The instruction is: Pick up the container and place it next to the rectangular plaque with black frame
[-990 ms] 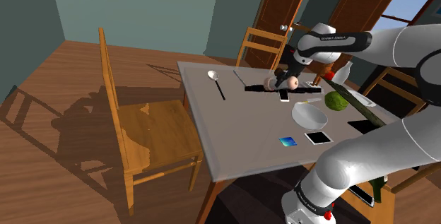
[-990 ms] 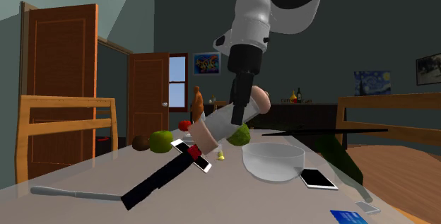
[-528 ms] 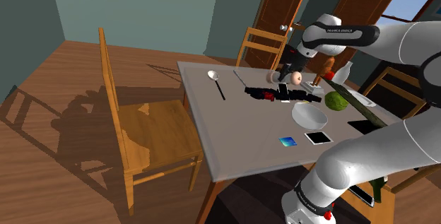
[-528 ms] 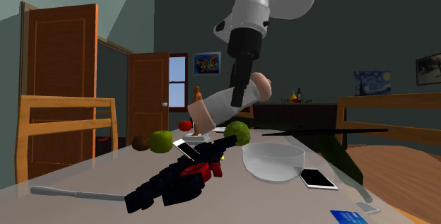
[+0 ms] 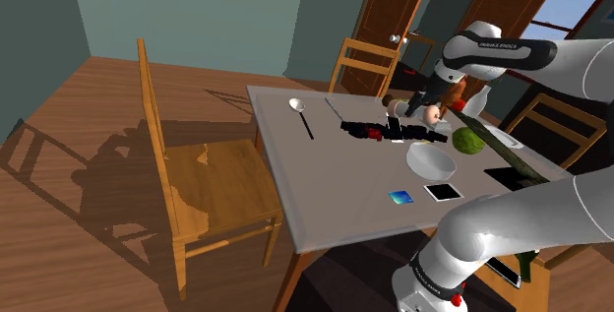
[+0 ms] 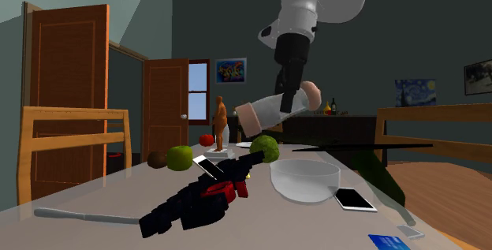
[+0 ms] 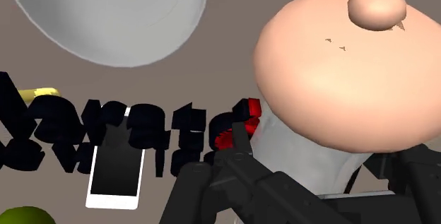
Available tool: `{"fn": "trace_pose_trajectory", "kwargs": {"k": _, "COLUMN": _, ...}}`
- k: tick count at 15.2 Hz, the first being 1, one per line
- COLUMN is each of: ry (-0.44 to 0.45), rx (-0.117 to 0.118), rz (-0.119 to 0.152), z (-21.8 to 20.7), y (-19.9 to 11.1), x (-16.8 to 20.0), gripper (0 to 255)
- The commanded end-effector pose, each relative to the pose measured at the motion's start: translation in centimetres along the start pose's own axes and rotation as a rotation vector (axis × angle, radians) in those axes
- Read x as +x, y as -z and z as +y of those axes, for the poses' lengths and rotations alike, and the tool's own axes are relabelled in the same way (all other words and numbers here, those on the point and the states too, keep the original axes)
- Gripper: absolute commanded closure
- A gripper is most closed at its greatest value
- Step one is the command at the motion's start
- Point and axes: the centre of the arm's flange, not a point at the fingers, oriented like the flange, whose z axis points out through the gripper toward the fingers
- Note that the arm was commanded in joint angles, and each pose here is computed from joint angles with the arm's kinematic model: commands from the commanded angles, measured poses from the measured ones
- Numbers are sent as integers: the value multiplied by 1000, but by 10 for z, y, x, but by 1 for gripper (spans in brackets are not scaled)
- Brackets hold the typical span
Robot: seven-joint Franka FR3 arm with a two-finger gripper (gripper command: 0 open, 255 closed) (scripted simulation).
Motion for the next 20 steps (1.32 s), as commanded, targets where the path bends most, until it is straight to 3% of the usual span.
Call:
{"fn": "trace_pose_trajectory", "kwargs": {"k": 1, "ry": 1, "rx": 0, "rz": 0, "z": 16, "y": 6, "x": -21, "gripper": 255}}
{"fn": "trace_pose_trajectory", "kwargs": {"k": 20, "ry": 1, "rx": 0, "rz": 0, "z": 172, "y": 49, "x": -213, "gripper": 255}}
